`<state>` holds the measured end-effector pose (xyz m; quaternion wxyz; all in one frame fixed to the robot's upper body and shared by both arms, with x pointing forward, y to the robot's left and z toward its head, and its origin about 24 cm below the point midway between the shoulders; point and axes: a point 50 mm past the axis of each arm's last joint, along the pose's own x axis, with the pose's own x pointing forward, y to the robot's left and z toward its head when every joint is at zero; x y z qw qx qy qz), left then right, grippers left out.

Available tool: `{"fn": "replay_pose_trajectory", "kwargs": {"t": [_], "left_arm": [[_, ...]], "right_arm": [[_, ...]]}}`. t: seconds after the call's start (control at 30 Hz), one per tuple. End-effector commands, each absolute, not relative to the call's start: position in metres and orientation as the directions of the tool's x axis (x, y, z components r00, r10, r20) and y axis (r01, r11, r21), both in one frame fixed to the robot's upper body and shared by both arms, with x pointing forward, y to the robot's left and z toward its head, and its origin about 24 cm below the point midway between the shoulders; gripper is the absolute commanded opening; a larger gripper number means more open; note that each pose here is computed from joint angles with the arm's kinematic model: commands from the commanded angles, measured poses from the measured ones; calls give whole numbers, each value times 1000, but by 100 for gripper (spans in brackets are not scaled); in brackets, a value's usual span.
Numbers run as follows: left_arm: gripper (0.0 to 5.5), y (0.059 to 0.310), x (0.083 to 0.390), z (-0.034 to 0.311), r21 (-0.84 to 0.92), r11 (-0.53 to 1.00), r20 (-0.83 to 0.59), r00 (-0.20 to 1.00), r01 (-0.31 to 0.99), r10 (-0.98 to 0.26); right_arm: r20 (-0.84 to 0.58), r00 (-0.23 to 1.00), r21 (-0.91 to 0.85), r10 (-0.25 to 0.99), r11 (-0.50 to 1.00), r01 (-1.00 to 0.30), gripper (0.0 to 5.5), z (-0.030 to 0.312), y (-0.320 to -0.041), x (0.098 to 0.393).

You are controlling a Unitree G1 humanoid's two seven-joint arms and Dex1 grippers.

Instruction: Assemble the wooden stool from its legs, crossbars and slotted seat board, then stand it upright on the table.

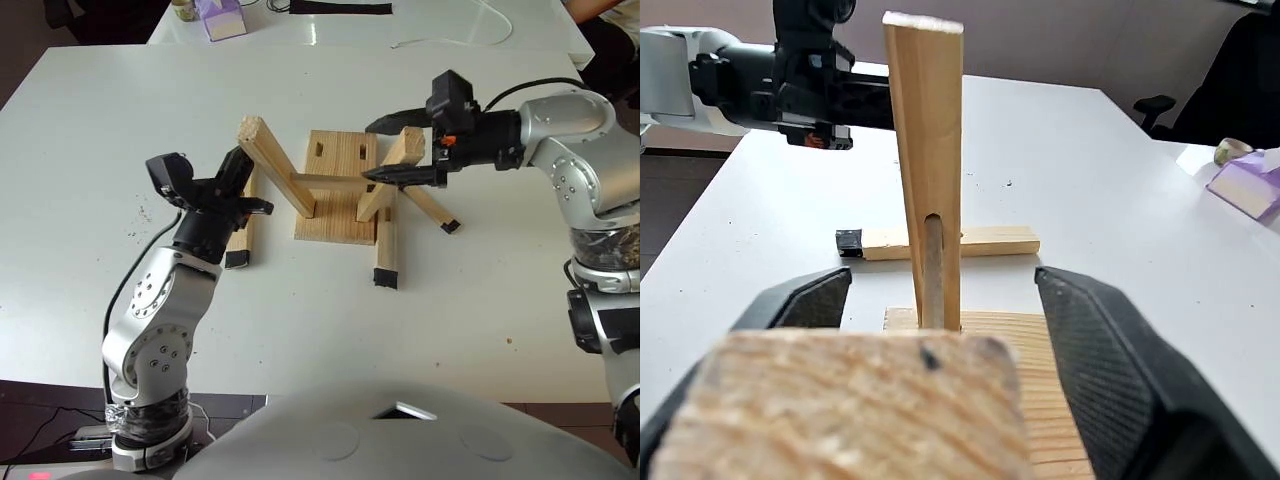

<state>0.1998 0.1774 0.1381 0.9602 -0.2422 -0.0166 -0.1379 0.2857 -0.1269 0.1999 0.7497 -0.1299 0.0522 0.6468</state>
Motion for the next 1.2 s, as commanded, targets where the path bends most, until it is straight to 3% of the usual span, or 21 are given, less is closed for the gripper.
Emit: {"fn": "replay_pose_trajectory", "kwargs": {"t": [0.03, 0.2, 0.3, 0.33, 0.4, 0.5, 0.6, 0.7, 0.93, 1.0, 1.13, 1.2], "left_arm": [[0, 191, 201, 139, -431, 870, 76, 970, 239, -229], [0, 205, 186, 140, -423, 886, 50, 982, 188, -185], [0, 215, 176, 137, -394, 907, 8, 987, 149, -159], [0, 219, 176, 136, -377, 918, -4, 991, 125, -136], [0, 226, 180, 126, -256, 966, -68, 996, 34, -53], [0, 212, 171, 105, -61, 998, -173, 984, 23, -33], [0, 192, 165, 98, 23, 1000, -172, 985, 2, 2], [0, 178, 166, 101, 218, 976, -116, 993, 3, 23], [0, 161, 173, 109, 182, 981, -37, 996, -73, 81], [0, 169, 181, 113, 177, 977, -12, 993, -116, 120], [0, 212, 191, 128, 255, 908, 79, 943, -334, 324], [0, 226, 193, 133, 274, 877, 109, 919, -394, 379]], "right_arm": [[-132, 239, -152, 962, 218, -964, 339, 224, -143, 280], [118, 283, -66, 952, 292, -954, 339, 262, -188, 247], [221, 388, 0, 895, 397, -918, 339, 270, -209, 234], [209, 458, 3, 864, 468, -884, 339, 266, -211, 234], [66, 746, 14, 662, 747, -665, 312, 228, -216, 249], [-169, 927, -126, 336, 925, -358, 254, 152, -213, 241], [-179, 970, -121, 166, 975, -189, 214, 122, -178, 214], [-52, 987, -77, 153, 985, -157, 157, 138, -141, 206], [-47, 991, -92, 127, 987, -131, 66, 133, -104, 201], [-49, 995, -101, 91, 990, -96, 32, 130, -105, 202], [-40, 974, -200, -225, 956, 212, 3, 125, -143, 200], [-23, 953, -233, -304, 928, 290, 3, 127, -154, 199]]}}
